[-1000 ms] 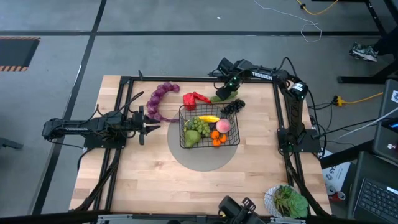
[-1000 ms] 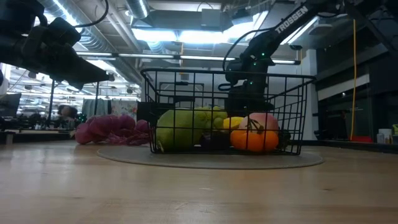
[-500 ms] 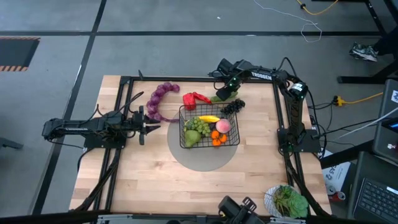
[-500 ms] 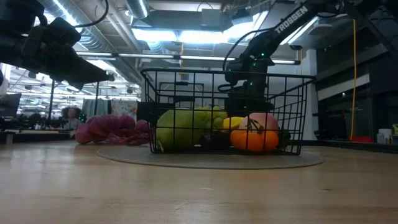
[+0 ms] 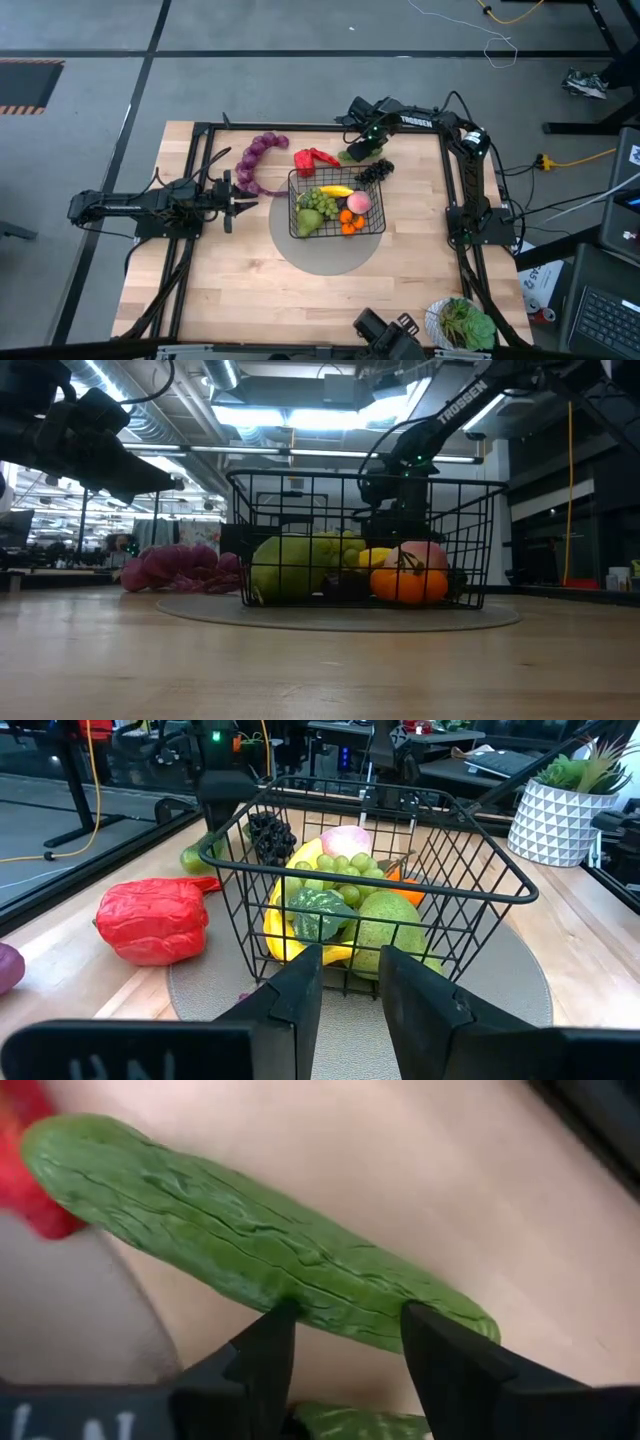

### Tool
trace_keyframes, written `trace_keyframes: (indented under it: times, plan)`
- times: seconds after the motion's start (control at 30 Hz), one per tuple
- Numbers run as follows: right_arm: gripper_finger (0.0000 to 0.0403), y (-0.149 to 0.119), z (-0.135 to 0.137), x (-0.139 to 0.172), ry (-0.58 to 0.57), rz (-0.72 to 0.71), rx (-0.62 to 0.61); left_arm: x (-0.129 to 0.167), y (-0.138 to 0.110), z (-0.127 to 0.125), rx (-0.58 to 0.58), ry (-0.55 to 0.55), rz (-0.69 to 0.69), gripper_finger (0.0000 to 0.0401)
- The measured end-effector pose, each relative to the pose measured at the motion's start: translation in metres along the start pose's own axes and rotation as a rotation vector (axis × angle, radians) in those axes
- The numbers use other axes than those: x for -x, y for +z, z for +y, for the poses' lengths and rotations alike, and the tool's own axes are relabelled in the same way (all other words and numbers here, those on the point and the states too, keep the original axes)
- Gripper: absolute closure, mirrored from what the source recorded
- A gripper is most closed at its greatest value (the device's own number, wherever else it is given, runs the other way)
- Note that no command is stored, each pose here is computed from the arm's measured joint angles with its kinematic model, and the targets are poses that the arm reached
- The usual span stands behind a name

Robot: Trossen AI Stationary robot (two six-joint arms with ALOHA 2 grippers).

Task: Build produce basket
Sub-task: Put the cucumber into the wire basket

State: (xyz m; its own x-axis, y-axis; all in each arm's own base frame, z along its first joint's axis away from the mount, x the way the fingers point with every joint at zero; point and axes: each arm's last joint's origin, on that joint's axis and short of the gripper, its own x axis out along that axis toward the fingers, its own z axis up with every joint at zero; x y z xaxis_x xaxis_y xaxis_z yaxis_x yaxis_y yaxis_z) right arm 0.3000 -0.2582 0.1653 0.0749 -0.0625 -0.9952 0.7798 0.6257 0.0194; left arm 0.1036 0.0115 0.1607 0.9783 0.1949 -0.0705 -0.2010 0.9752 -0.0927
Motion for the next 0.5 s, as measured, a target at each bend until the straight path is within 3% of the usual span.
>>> trace_keyframes:
  times: [0.23,0.5]
  plan:
    - [0.0219,-0.004,-0.016,0.002,-0.053,0.049,-0.197,0.000,0.000,0.000,0.000,0.000,0.000,0.0305]
    - [0.0219,-0.024,-0.027,0.004,-0.281,0.214,-0.269,0.000,0.000,0.000,0.000,0.000,0.000,0.0305]
